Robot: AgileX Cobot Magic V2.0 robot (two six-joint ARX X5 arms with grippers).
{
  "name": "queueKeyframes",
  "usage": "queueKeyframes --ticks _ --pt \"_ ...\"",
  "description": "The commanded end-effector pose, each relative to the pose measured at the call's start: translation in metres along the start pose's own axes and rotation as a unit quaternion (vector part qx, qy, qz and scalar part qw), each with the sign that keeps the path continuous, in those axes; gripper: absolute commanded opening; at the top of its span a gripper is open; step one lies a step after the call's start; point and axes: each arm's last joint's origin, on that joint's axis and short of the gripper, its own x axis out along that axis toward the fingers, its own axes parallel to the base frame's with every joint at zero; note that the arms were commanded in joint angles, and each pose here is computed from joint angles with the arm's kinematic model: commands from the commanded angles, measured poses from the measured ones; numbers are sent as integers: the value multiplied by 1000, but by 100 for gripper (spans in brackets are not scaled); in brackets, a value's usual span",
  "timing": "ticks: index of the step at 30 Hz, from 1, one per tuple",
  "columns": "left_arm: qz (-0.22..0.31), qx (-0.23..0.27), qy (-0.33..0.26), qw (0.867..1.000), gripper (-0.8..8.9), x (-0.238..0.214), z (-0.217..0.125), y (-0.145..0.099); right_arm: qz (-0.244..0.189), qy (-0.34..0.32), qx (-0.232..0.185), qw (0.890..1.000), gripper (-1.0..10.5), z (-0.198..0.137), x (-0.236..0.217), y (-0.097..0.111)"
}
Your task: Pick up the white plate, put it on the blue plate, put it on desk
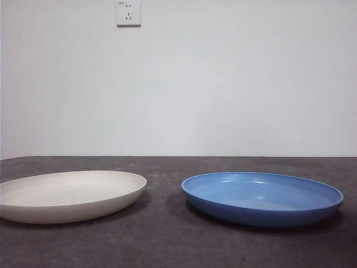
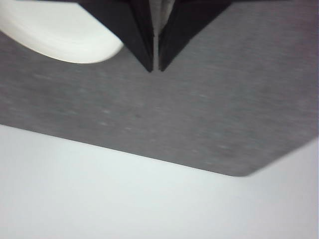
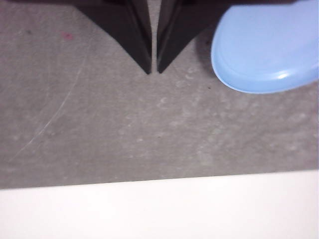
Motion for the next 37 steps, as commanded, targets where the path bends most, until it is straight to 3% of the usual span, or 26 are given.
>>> queueKeyframes --ticks 1,6,9,13,19,24,28,33,37 --pt "-20 -39 7 999 16 0 1 -2 5 -13 67 998 11 6 -2 1" --pt "-50 -124 13 991 16 -1 20 -10 21 -37 128 991 11 28 -8 6" --pt "-72 -129 20 989 16 0 38 -18 33 -34 156 987 11 40 -10 10" --pt "-105 -114 21 988 16 2 73 -32 54 -7 159 986 11 62 -11 17" --pt "-165 -95 62 980 16 11 123 -53 103 60 142 983 11 102 -9 28" --pt "-203 -84 107 970 16 17 152 -65 145 120 133 973 11 135 -7 37" --pt "-233 -80 135 960 16 18 168 -73 186 148 103 966 11 163 -9 45" --pt "-278 -56 188 940 16 20 179 -81 213 157 69 962 11 191 -14 55" --pt "-308 -30 250 918 16 25 182 -87 241 173 36 954 11 202 -16 63"
